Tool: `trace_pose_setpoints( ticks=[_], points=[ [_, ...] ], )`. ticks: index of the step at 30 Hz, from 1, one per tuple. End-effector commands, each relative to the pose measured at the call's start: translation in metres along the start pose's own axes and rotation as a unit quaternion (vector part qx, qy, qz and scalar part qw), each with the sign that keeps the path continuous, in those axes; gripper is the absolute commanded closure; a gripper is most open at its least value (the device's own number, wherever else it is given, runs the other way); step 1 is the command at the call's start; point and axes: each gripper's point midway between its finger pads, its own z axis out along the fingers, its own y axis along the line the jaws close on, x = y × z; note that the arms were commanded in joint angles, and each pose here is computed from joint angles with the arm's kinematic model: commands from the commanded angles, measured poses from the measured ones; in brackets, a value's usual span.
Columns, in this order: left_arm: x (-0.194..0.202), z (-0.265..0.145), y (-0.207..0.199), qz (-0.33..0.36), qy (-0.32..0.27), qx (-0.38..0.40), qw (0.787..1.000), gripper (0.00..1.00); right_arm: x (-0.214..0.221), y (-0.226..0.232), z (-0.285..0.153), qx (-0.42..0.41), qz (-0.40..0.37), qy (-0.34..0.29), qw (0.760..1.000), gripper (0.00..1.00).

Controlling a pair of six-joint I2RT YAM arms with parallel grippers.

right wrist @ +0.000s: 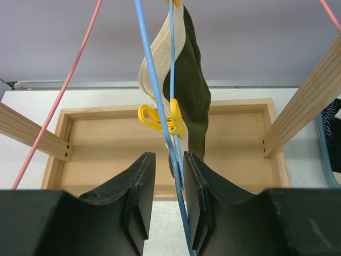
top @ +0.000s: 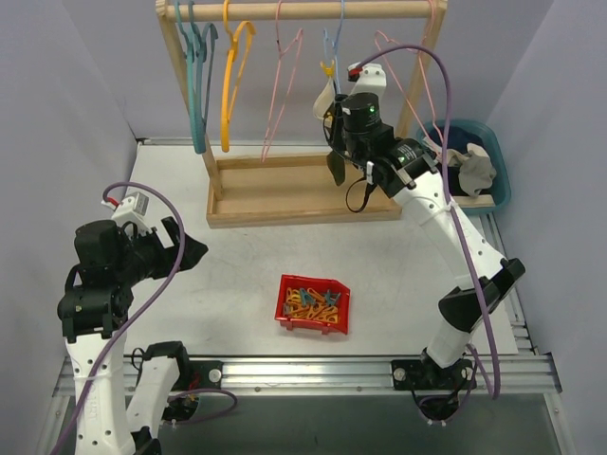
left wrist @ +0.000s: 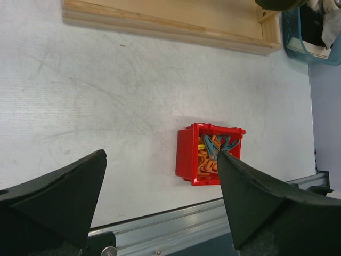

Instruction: Remove the underwear clipped to the hanger

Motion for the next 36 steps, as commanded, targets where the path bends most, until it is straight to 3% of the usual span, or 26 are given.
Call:
trace_pose_setpoints(
  ticks=[1,13,16,17,22,30,36],
  points=[
    [-0.005,-0.002,-0.006,0.005,-0.014,0.012,1.000,0.06,0.001,-0.002,0.000,-0.005,-0.023,0.014,1.000,0.71],
    [-0.004,-0.001,-0.007,0.004,-0.013,0.016,1.000,0.06,0.032,-0.009,0.009,0.013,-0.078,0.069,0.994,0.70],
    [-0.005,-0.002,-0.007,0.004,-0.015,0.016,1.000,0.06,0.028,-0.012,0.011,0.024,-0.081,0.063,0.994,0.85],
    [-0.005,-0.002,-0.007,0.004,-0.015,0.016,1.000,0.06,0.027,-0.012,0.011,0.026,-0.081,0.061,0.995,1.00],
    [-0.004,-0.002,-0.007,0.004,-0.014,0.017,1.000,0.06,0.005,-0.015,0.004,0.026,-0.085,0.024,0.996,1.00],
    [-0.009,-0.002,-0.010,0.003,-0.017,0.022,1.000,0.06,-0.060,-0.022,-0.028,0.002,-0.071,-0.112,0.991,1.00],
    [-0.009,-0.001,-0.012,0.002,-0.018,0.026,1.000,0.06,-0.062,-0.024,-0.026,-0.030,-0.077,-0.126,0.989,1.00]
  ],
)
